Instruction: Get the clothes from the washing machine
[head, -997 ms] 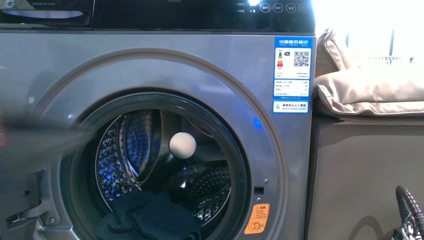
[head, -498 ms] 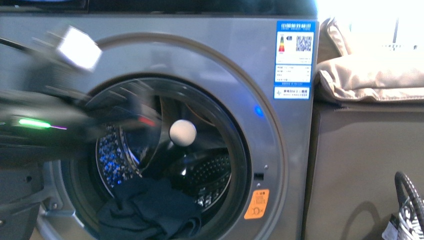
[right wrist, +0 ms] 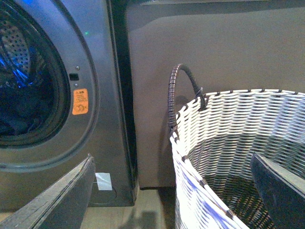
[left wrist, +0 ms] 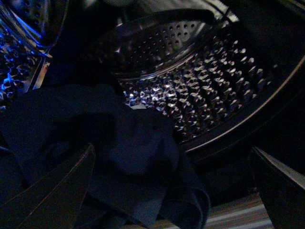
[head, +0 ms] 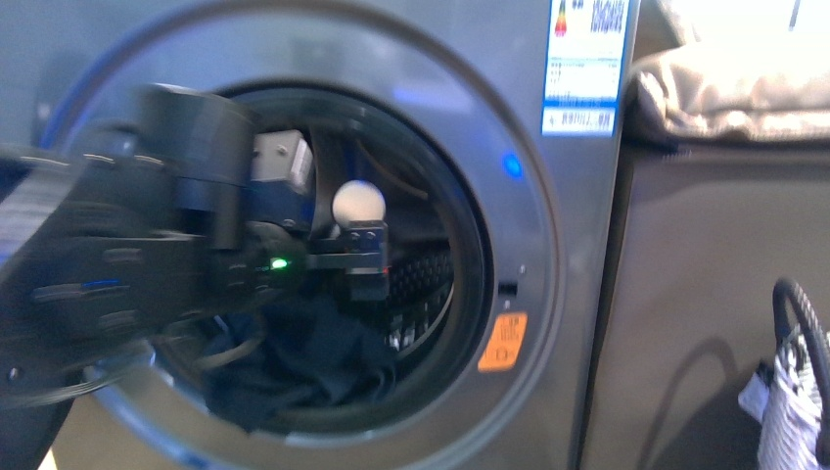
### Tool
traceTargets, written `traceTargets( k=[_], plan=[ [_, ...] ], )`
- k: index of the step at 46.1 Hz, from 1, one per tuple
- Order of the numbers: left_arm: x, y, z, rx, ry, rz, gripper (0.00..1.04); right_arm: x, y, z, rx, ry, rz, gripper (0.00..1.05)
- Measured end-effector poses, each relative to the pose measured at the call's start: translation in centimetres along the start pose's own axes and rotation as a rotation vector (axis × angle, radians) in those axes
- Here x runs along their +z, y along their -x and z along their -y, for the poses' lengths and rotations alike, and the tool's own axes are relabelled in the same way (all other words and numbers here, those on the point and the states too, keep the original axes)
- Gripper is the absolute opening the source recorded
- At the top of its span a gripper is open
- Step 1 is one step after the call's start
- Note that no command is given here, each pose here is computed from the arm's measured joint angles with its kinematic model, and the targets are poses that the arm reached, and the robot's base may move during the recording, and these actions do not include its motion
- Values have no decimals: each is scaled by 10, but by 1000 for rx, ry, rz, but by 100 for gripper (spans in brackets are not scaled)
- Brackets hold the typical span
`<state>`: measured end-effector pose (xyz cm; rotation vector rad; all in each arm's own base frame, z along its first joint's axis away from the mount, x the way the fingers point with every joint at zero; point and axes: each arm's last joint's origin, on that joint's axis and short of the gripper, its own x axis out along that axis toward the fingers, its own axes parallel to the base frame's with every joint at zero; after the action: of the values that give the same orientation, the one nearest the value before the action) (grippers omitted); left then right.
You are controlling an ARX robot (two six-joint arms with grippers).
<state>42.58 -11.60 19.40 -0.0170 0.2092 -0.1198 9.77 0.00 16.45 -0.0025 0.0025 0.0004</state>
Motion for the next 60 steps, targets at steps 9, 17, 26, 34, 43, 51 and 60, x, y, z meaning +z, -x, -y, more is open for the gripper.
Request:
traceTargets(
  k=[9, 17, 26, 34, 43, 51, 60],
  plan=[
    [-15, -32, 0, 39, -67, -33, 98, 0, 0, 0, 0, 0, 0, 97],
    [-22, -55, -5, 86, -116, -72, 98, 0, 0, 0, 0, 0, 0, 97],
    [-23, -77, -24, 153, -142, -101, 98, 0, 0, 0, 0, 0, 0, 97],
    [-35, -94, -43, 188, -145, -182, 98, 0, 0, 0, 0, 0, 0, 97],
    [-56, -105, -51, 180, -145, -254, 98, 0, 0, 0, 0, 0, 0, 97],
    [-61, -106, -51, 163, -153, -321, 98, 0, 0, 0, 0, 0, 0, 97],
    [-64, -105, -48, 165, -170, -450, 98, 0, 0, 0, 0, 0, 0, 97]
  ],
)
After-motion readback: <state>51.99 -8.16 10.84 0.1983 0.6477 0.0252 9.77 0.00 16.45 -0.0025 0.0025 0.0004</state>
